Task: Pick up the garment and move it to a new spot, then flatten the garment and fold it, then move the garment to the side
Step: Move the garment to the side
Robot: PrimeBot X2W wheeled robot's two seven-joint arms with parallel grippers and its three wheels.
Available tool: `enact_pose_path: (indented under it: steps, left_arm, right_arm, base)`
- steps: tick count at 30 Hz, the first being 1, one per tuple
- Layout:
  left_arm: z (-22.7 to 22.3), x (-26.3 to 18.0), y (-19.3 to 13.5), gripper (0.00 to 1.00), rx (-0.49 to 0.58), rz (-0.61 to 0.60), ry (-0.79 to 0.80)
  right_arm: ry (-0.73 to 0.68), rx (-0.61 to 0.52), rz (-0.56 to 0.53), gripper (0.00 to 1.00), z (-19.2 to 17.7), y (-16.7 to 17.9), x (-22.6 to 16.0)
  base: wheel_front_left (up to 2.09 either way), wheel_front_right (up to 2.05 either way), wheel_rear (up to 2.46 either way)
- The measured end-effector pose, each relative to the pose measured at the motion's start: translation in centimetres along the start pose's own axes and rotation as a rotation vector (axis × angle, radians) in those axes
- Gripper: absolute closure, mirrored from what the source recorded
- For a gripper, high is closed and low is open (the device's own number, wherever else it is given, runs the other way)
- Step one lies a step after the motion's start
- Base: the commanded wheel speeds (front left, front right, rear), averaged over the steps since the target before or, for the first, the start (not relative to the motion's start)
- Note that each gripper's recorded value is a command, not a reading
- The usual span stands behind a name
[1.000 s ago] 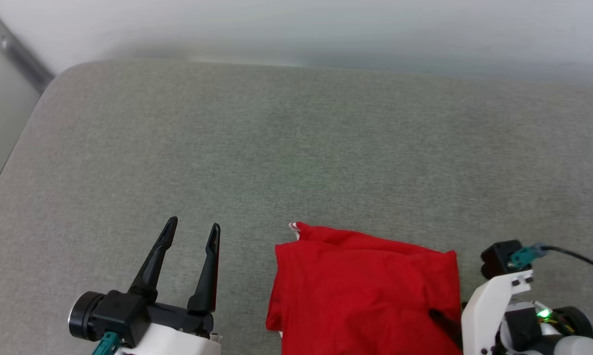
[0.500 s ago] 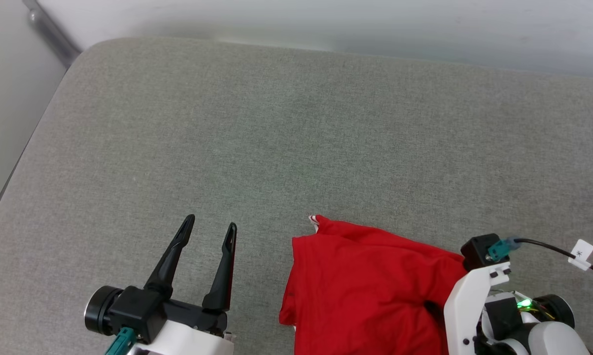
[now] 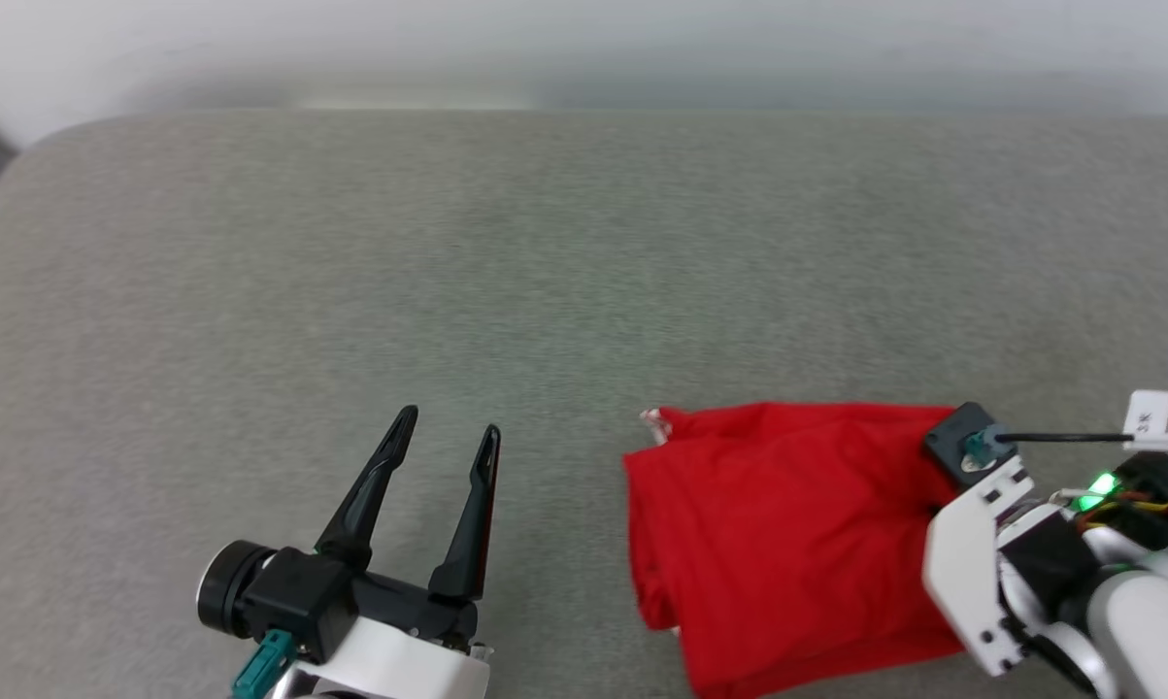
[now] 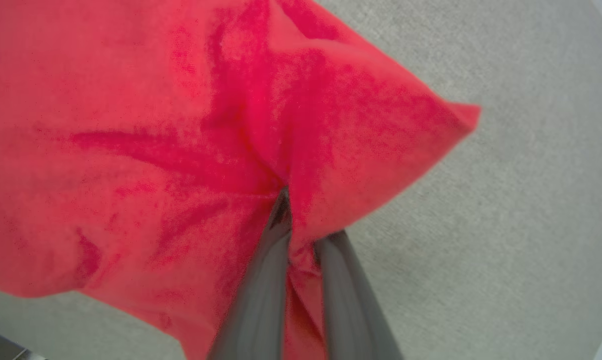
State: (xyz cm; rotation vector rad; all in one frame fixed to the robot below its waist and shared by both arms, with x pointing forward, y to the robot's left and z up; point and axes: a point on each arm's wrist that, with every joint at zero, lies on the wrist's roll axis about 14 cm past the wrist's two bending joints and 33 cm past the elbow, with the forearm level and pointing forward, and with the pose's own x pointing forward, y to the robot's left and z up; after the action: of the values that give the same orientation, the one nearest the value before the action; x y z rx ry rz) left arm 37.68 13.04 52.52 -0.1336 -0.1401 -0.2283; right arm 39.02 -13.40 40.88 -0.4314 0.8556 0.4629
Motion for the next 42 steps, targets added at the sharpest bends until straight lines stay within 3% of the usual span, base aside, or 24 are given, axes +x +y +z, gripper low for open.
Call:
enact_pose_path:
  steps: [13,20,32,40,41,42]
  left_arm:
    - [-3.0,7.1,-8.8,0.00,-0.086,-0.323,0.000]
    - [-5.3,10.2,-11.7,0.00,-0.117,-0.450,-0.012]
    - [-10.5,13.1,-11.3,0.00,-0.131,-0.503,0.006]
    - [-12.0,13.4,-9.9,0.00,-0.119,-0.480,0.023]
    - [-12.0,13.4,-9.8,0.00,-0.118,-0.477,0.024]
    - [-12.0,13.4,-9.8,0.00,-0.117,-0.477,0.025]
  right_arm:
    - [0.115,-0.145,-0.404,1.00,-5.4,-16.8,-6.9]
    - [0.265,-0.163,-0.514,1.00,-10.8,-23.2,-7.8]
    - [0.409,-0.158,-0.656,1.00,-15.8,-31.4,-7.5]
    - [0.442,-0.102,-0.693,1.00,-18.3,-32.9,-5.7]
    - [0.442,-0.099,-0.695,0.64,-18.5,-32.9,-5.6]
    - [0.435,-0.101,-0.699,0.00,-18.4,-32.9,-5.5]
  base:
    - [0.00,0.00,0.00]
    - [0.00,0.00,0.00]
    - [0.00,0.00,0.00]
    - [0.00,0.00,0.00]
    - [0.00,0.00,0.00]
    - [0.00,0.00,0.00]
